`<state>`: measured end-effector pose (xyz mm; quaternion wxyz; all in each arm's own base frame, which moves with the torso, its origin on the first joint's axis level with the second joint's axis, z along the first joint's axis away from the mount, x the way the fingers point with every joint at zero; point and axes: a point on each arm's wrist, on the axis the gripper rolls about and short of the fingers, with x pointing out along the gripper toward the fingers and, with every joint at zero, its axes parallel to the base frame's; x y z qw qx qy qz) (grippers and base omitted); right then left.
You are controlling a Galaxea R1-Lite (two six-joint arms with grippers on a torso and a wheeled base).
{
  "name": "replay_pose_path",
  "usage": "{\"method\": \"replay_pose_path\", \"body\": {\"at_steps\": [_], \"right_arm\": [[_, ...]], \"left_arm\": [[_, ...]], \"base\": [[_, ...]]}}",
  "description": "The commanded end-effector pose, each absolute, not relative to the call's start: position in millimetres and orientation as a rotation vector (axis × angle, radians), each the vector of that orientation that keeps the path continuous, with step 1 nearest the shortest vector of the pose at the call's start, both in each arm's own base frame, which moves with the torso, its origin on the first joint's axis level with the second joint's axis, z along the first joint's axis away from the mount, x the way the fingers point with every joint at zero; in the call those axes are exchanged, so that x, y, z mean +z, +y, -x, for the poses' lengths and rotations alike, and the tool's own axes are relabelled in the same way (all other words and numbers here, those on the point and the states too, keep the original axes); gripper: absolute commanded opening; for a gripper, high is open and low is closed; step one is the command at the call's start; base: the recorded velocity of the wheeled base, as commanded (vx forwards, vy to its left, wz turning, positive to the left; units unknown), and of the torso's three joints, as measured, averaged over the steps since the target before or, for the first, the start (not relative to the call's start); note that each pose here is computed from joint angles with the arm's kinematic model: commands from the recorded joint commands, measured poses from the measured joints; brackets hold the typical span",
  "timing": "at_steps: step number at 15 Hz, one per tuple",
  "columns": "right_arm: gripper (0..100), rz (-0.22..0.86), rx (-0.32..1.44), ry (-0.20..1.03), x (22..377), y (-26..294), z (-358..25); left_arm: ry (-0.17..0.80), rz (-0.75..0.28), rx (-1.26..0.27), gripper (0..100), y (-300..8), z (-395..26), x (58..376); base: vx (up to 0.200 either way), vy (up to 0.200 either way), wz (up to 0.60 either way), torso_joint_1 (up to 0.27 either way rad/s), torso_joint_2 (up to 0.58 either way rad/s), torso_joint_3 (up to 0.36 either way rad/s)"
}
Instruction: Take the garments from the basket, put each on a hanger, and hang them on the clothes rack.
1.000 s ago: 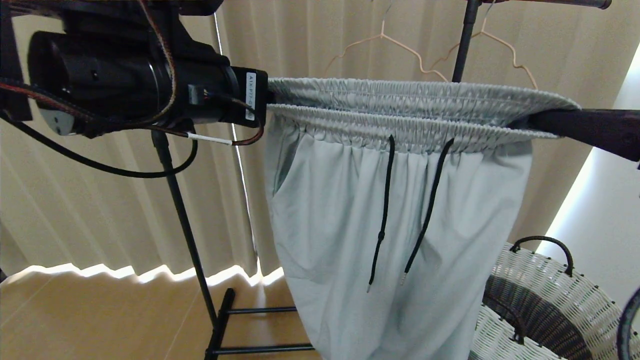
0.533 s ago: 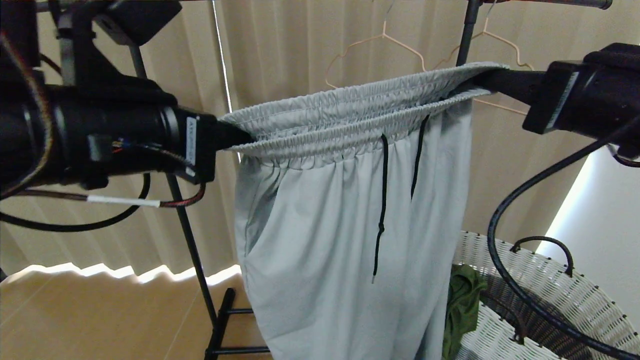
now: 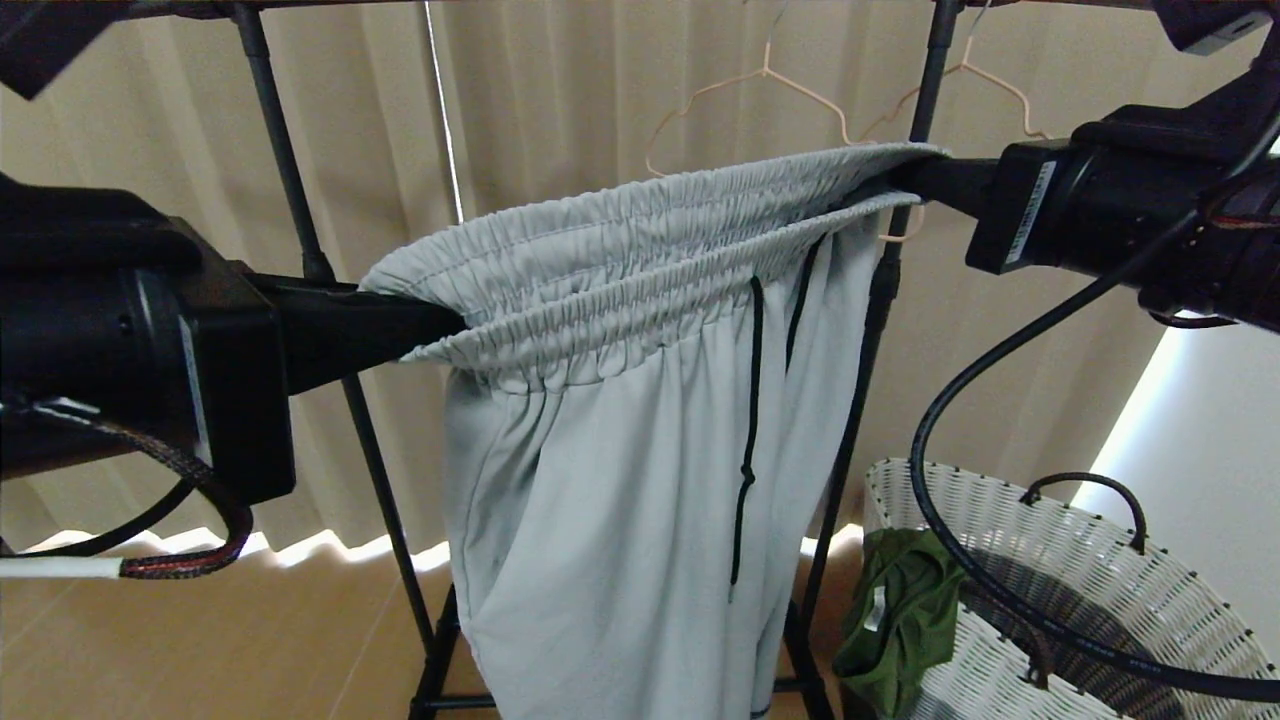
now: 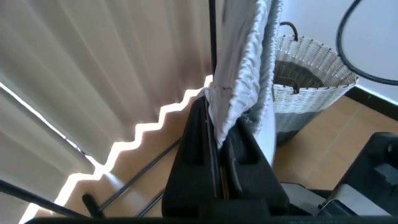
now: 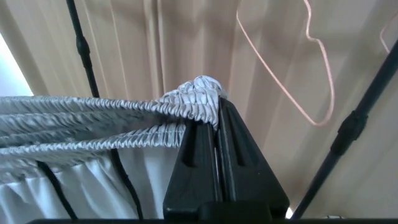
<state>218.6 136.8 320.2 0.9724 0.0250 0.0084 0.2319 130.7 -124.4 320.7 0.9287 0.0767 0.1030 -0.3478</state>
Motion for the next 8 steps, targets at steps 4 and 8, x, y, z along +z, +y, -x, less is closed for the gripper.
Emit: {"method": "replay_pose_path", "body": {"at_steps": [4, 8], "right_arm": [[0, -0.055, 0.461, -0.012, 342.3, 119.6, -192.6], [0, -0.031, 0.459, 0.055, 343.4, 103.8, -167.9]], "left_arm": [[0.164, -0.154, -0.540, 0, -124.7, -175.5, 339.3], [0.137, -0.176, -0.390, 0, -133.5, -211.3, 331.8]], "base": [[0.000, 0.000, 0.00, 0.000, 0.00, 0.000], [0.000, 0.000, 0.00, 0.000, 0.00, 0.000]]}}
